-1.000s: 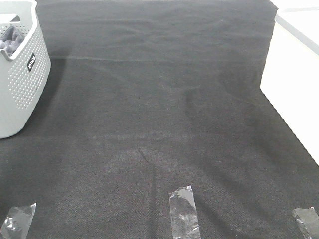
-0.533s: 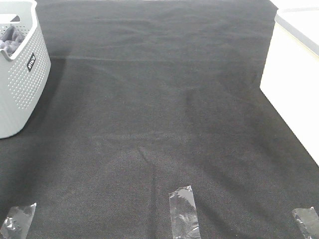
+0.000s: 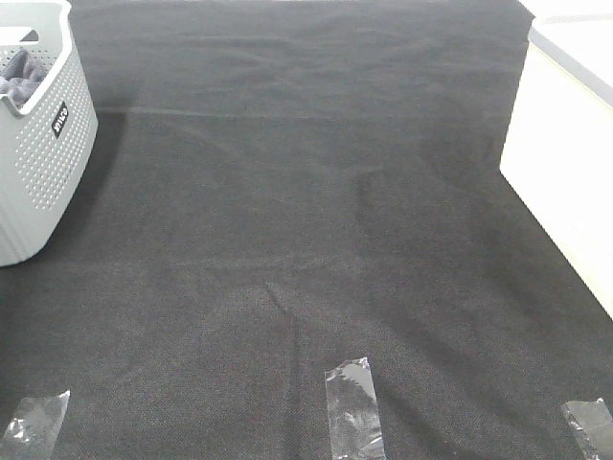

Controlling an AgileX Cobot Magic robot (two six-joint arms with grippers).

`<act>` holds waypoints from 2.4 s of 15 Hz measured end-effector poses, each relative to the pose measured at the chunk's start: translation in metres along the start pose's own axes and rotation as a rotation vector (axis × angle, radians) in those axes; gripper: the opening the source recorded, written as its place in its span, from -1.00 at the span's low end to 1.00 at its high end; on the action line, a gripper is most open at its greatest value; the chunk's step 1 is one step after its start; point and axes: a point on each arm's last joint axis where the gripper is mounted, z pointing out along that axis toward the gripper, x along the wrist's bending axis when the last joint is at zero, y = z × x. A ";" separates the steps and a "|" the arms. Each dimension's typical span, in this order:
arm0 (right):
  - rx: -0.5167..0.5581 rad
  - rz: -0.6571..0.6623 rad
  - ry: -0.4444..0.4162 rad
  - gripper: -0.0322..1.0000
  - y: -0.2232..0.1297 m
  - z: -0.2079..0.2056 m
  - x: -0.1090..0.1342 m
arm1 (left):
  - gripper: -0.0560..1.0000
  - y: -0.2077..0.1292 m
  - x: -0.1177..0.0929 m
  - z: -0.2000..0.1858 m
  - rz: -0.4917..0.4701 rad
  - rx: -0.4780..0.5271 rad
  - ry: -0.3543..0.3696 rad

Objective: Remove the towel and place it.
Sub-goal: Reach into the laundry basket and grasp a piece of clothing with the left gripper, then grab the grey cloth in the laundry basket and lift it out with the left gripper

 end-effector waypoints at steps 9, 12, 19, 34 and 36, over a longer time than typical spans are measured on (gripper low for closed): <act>0.000 0.000 0.000 0.92 0.000 0.000 0.000 | 0.96 0.059 0.025 0.126 0.002 -0.053 -0.122; 0.000 0.000 0.000 0.92 0.000 0.000 0.000 | 0.96 0.064 0.015 0.162 0.024 -0.038 -0.192; 0.000 0.000 0.000 0.92 0.000 0.000 0.000 | 0.04 0.066 0.007 0.174 0.012 -0.037 -0.254; 0.000 0.000 0.000 0.92 0.000 0.000 0.000 | -0.89 0.057 0.033 0.084 -0.019 -0.091 -0.099; 0.000 0.000 0.000 0.92 0.000 0.000 0.000 | -0.89 0.056 0.035 0.042 -0.021 -0.150 -0.039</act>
